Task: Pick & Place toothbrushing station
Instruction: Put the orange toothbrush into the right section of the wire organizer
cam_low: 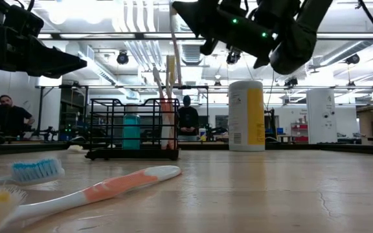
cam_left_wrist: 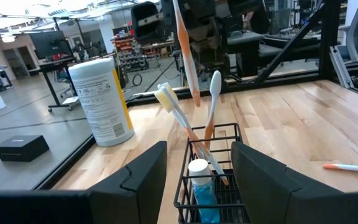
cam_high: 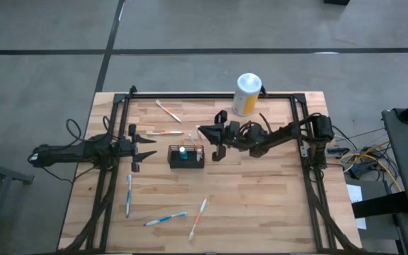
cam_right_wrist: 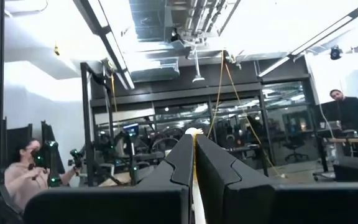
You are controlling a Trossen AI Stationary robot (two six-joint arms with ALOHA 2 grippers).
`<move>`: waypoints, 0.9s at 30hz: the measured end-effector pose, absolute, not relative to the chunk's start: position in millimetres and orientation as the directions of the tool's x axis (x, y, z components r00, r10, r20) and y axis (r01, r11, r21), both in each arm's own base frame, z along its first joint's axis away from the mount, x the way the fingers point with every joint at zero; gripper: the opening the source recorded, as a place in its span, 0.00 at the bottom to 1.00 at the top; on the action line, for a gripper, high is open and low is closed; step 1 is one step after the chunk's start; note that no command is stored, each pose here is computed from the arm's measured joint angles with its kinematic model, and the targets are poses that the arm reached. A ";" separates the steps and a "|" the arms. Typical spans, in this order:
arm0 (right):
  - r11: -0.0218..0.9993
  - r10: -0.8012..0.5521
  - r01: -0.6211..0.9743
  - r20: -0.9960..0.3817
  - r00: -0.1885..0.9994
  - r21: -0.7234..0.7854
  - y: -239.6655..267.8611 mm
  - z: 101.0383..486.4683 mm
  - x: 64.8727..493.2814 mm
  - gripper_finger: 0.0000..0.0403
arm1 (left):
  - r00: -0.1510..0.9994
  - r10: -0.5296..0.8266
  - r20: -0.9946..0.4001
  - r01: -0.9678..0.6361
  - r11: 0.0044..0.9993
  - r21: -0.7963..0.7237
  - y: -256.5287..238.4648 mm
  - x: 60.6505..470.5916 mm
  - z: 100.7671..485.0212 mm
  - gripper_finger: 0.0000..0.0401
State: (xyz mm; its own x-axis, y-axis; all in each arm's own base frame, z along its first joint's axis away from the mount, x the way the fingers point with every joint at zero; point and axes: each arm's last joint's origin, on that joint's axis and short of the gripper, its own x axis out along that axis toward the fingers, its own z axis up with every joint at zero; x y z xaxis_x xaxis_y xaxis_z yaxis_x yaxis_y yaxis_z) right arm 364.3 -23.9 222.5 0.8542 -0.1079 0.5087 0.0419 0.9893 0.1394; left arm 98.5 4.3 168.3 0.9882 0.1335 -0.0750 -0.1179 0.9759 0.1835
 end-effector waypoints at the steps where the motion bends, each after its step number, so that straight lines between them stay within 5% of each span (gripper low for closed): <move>1: 0.989 -0.107 0.042 0.506 0.856 0.139 -23.9 220.7 366.5 0.02 | 0.988 0.133 -0.075 -0.118 0.976 0.183 4.3 98.5 168.3 0.46; 27: 0.978 -0.116 0.030 0.423 0.899 0.205 -27.9 186.6 377.4 0.02 | 0.988 0.133 -0.075 -0.117 0.976 0.183 4.3 98.5 168.3 0.47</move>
State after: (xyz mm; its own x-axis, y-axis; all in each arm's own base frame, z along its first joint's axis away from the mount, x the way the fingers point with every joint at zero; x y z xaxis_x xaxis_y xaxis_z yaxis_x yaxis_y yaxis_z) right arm 377.4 -27.9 186.6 0.8988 -0.1165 0.4226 0.0302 0.9782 0.2053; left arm 98.5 4.3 168.3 0.9882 0.1331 -0.0754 -0.1174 0.9760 0.1835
